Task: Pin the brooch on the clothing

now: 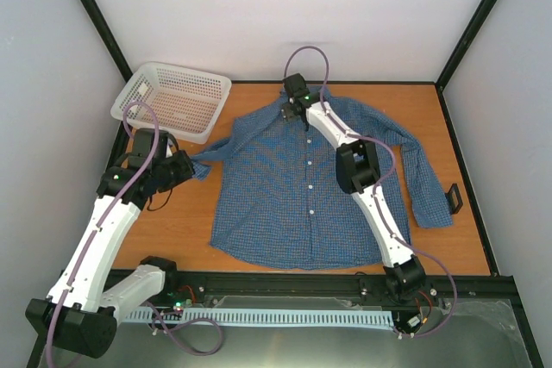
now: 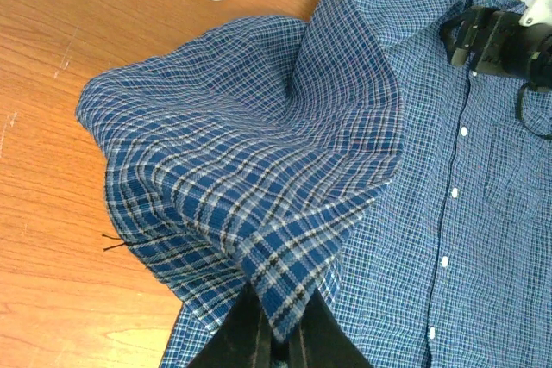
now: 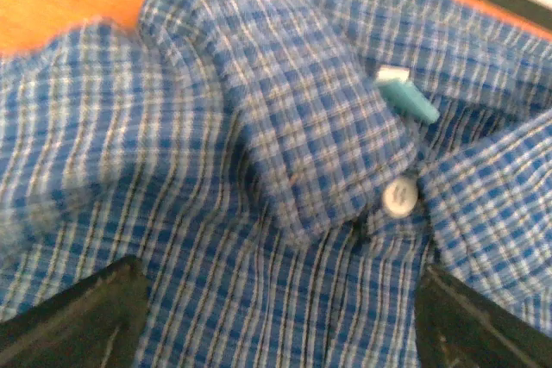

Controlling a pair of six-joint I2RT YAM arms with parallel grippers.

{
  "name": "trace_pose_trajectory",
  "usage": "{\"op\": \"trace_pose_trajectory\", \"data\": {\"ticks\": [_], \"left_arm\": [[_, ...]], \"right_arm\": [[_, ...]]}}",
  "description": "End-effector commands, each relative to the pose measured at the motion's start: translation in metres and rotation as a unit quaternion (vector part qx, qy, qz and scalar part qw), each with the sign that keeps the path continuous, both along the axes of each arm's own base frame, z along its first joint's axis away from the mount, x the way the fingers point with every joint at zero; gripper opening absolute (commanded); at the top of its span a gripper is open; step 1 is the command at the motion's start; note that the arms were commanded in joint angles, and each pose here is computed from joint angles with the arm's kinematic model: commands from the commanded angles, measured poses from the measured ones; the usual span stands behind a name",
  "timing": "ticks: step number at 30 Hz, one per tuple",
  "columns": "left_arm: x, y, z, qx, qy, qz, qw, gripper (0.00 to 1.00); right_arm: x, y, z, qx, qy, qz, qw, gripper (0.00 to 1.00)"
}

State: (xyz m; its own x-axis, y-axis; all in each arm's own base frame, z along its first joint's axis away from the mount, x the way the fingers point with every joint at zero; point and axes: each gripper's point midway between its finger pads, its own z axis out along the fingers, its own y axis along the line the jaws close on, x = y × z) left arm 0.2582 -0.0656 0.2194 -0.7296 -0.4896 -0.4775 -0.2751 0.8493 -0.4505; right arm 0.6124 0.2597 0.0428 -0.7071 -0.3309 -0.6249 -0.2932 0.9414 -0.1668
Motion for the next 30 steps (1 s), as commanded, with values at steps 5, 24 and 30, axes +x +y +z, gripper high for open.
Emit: {"op": "trace_pose_trajectory", "data": {"ticks": [5, 24, 30], "left_arm": [[0.008, 0.004, 0.000, 0.007, -0.008, 0.010, 1.000, 0.01], [-0.016, -0.015, -0.119, -0.011, 0.235, -0.016, 0.972, 0.02], [-0.016, -0.005, -0.122, 0.014, 0.240, -0.005, 0.971, 0.29]], "right_arm": [[0.012, -0.089, -0.045, -0.112, 0.022, -0.088, 0.990, 0.80], [0.012, -0.094, 0.015, -0.018, 0.026, -0.075, 0.997, 0.83], [-0.015, -0.073, 0.072, 0.041, 0.032, -0.060, 0.997, 0.85]]}}
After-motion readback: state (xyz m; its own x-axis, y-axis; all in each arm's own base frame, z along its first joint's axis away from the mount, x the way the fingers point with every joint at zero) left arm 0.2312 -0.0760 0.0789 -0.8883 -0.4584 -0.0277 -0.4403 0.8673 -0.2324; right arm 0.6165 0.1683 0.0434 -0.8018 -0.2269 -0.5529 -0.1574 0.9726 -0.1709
